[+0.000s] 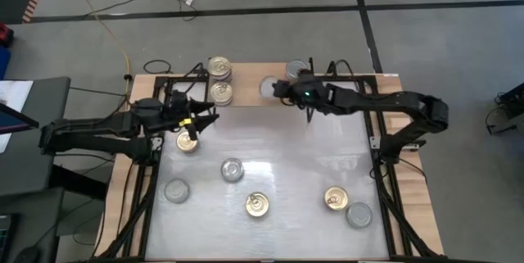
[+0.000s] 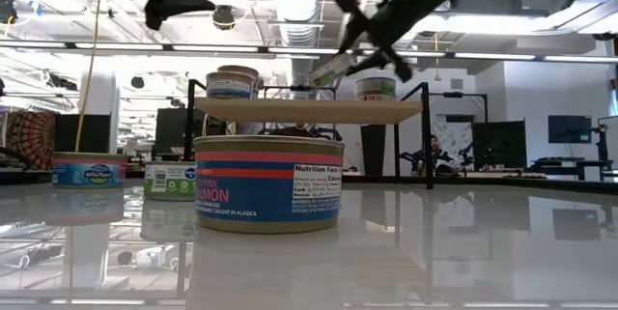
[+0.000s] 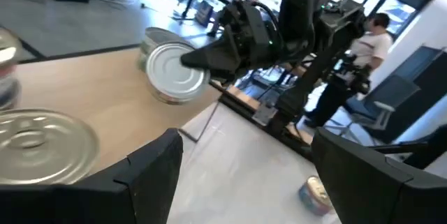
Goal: Stack canned seafood by type on shelf
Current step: Put the green white tuna can on the shelf aligned with the stacked green white tuna cans, then stack the blue pink tuna can on top of the other blue pink tuna can on the shelf
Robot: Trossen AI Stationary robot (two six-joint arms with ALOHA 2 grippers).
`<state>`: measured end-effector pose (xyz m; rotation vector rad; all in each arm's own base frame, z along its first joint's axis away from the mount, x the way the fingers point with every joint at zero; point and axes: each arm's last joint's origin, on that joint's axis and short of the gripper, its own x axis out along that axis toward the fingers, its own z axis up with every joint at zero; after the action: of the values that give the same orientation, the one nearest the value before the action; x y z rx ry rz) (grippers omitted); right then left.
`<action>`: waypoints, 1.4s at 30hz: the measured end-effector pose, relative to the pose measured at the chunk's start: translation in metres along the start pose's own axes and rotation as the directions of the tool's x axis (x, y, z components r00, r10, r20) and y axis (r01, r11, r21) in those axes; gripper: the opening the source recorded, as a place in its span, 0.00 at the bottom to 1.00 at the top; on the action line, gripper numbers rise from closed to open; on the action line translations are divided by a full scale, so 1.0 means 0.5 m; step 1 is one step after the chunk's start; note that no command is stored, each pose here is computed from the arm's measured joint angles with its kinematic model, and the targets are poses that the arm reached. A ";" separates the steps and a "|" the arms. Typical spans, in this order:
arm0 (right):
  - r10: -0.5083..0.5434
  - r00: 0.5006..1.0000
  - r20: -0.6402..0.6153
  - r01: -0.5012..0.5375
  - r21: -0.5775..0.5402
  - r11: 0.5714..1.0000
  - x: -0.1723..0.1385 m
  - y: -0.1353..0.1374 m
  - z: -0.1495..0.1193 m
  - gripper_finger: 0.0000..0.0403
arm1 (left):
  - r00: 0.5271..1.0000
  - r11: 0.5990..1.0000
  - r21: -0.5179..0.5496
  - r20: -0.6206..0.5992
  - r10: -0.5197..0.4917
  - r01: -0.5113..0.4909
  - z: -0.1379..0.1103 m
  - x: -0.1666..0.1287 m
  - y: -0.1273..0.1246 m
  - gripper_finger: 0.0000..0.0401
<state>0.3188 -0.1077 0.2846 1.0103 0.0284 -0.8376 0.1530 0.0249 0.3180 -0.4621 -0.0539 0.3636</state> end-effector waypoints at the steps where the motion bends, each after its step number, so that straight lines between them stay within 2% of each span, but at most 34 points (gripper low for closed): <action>1: -0.005 1.000 0.001 0.005 0.003 1.000 0.012 0.002 0.003 0.39 | 1.000 1.000 0.002 -0.002 0.011 -0.011 0.000 -0.004 0.002 0.76; 7: -0.035 0.999 -0.032 0.035 0.004 0.999 0.077 0.004 0.006 0.40 | 0.998 0.999 0.023 -0.044 0.048 -0.047 -0.007 -0.012 0.009 0.76; 15: -0.037 0.998 -0.046 0.038 0.002 0.999 0.083 0.007 0.006 0.75 | 0.993 0.997 0.039 -0.092 0.075 -0.071 -0.017 -0.013 0.014 0.76; 18: -0.033 0.998 -0.045 0.033 0.003 0.999 0.075 0.010 0.011 0.81 | 0.993 0.997 0.039 -0.090 0.075 -0.072 -0.017 -0.013 0.014 0.76; 22: -0.045 0.998 -0.051 0.045 -0.003 0.999 0.062 0.011 0.017 0.84 | 0.993 0.997 0.040 -0.090 0.075 -0.072 -0.017 -0.013 0.014 0.76; 29: -0.084 0.993 -0.088 0.081 -0.029 0.996 0.008 0.018 0.030 0.85 | 0.993 0.996 0.038 -0.085 0.078 -0.075 -0.016 -0.013 0.014 0.76; 34: -0.092 0.986 -0.142 0.078 -0.103 0.992 -0.069 0.032 0.032 0.85 | 0.994 0.997 0.037 -0.083 0.077 -0.074 -0.016 -0.013 0.013 0.76; 39: -0.178 0.957 -0.229 0.132 -0.201 0.971 -0.148 0.024 0.021 0.85 | 0.992 0.997 -0.009 -0.101 0.075 -0.076 -0.021 -0.008 0.011 0.76; 42: -0.263 0.920 -0.292 0.187 -0.264 0.946 -0.187 0.012 0.002 0.85 | 0.986 0.996 -0.039 -0.147 0.076 -0.083 -0.040 0.006 0.000 0.75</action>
<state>0.2568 -0.0503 0.3257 0.9238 0.5238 -0.8475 0.1587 0.0173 0.3001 -0.5351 0.0981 0.4070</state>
